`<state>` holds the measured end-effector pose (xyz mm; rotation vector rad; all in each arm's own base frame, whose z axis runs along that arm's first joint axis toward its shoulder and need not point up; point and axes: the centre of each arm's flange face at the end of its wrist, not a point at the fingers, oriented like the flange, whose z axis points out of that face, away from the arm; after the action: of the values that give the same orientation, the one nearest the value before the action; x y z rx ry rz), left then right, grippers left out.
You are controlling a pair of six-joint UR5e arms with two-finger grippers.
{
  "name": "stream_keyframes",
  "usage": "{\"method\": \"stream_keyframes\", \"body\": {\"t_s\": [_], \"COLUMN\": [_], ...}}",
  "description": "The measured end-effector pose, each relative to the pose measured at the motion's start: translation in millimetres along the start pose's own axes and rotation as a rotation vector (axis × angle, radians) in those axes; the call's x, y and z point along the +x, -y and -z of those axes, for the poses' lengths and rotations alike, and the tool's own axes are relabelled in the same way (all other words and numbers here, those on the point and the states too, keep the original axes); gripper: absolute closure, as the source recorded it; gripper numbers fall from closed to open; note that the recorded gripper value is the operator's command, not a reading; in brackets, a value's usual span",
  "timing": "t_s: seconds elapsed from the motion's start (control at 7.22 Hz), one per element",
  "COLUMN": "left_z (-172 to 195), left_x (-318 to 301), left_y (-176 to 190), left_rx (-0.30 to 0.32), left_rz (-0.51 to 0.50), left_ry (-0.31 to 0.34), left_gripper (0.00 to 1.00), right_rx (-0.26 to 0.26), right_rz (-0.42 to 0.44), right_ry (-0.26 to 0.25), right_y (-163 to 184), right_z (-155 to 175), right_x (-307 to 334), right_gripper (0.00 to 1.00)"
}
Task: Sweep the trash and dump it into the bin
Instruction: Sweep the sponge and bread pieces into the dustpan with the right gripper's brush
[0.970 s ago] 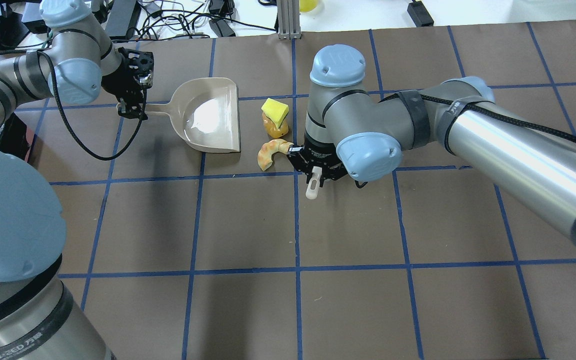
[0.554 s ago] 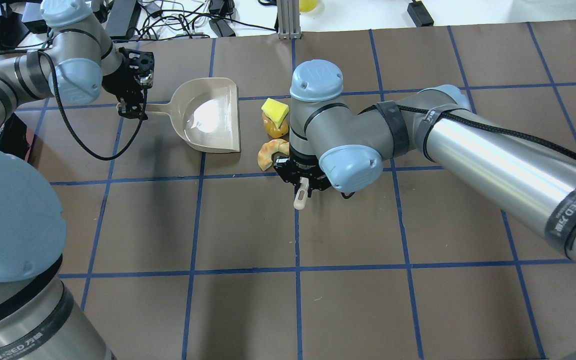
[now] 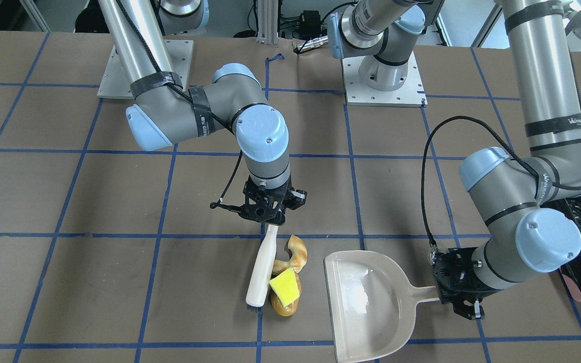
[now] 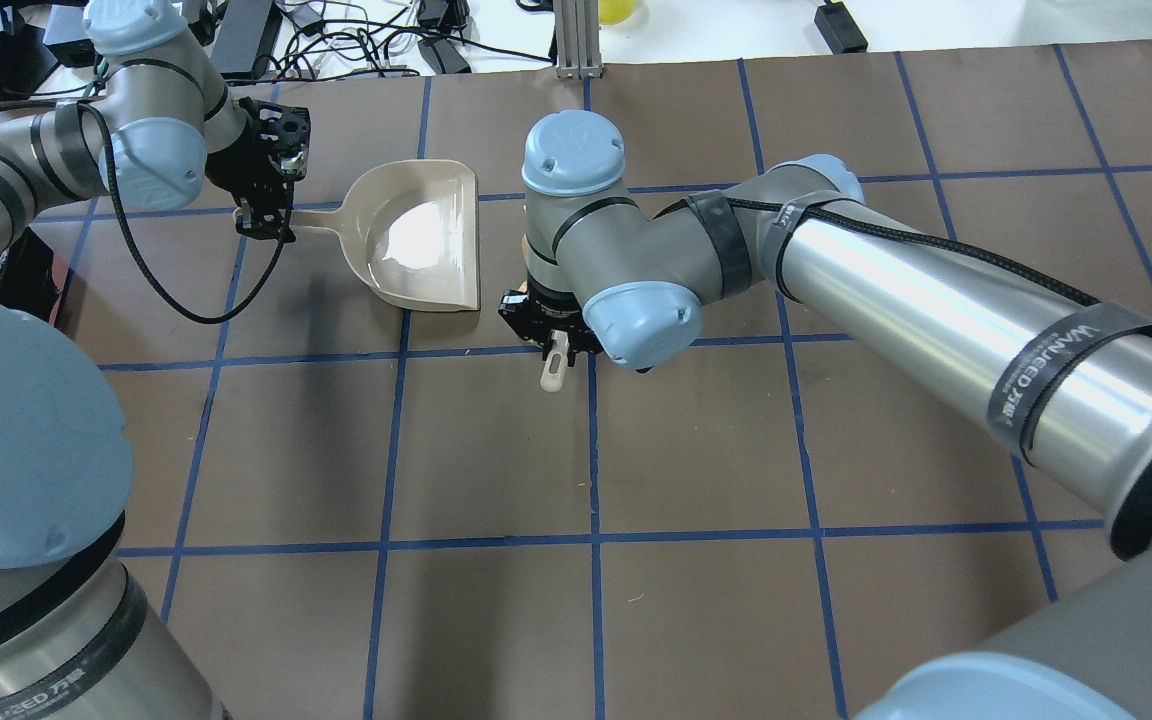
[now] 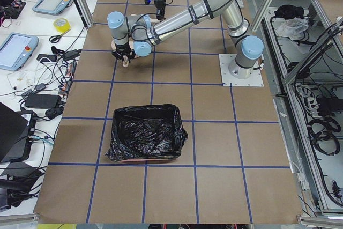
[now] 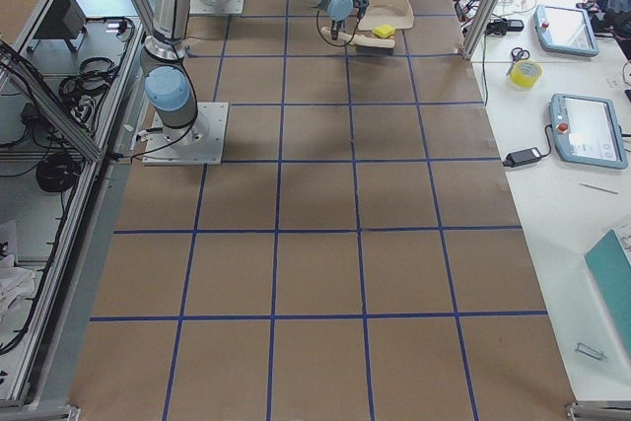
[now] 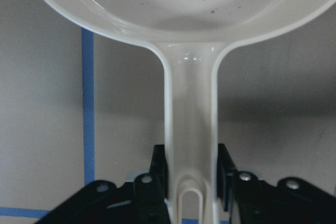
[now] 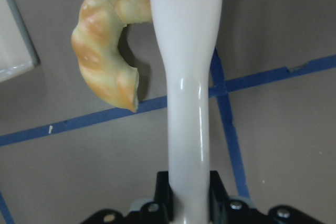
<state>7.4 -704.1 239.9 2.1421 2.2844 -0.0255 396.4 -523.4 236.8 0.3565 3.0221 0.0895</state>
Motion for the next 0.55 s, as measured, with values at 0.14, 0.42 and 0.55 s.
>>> {"method": "stream_keyframes", "body": {"t_s": [0.14,0.42,0.55], "left_z": [0.3,0.4,0.5], "left_x": [-0.4,-1.1,-1.3], "left_y": [0.0,0.1,0.1], "left_rx": [-0.008,-0.012,-0.013], "left_rz": [-0.009,-0.015,-0.016], "left_ry": [0.002,0.005,0.006], "left_gripper": [0.95,0.95,0.95], "right_rx": [0.006,0.026,0.035], "right_rz": [0.005,0.023,0.042], "right_ry": [0.005,0.024,0.033], "right_y": [1.1,2.8,0.3], "right_z": [-3.9,-6.3,-9.5], "right_x": [-15.7,-52.6,-74.1], "right_gripper": [1.0,1.0,1.0]}}
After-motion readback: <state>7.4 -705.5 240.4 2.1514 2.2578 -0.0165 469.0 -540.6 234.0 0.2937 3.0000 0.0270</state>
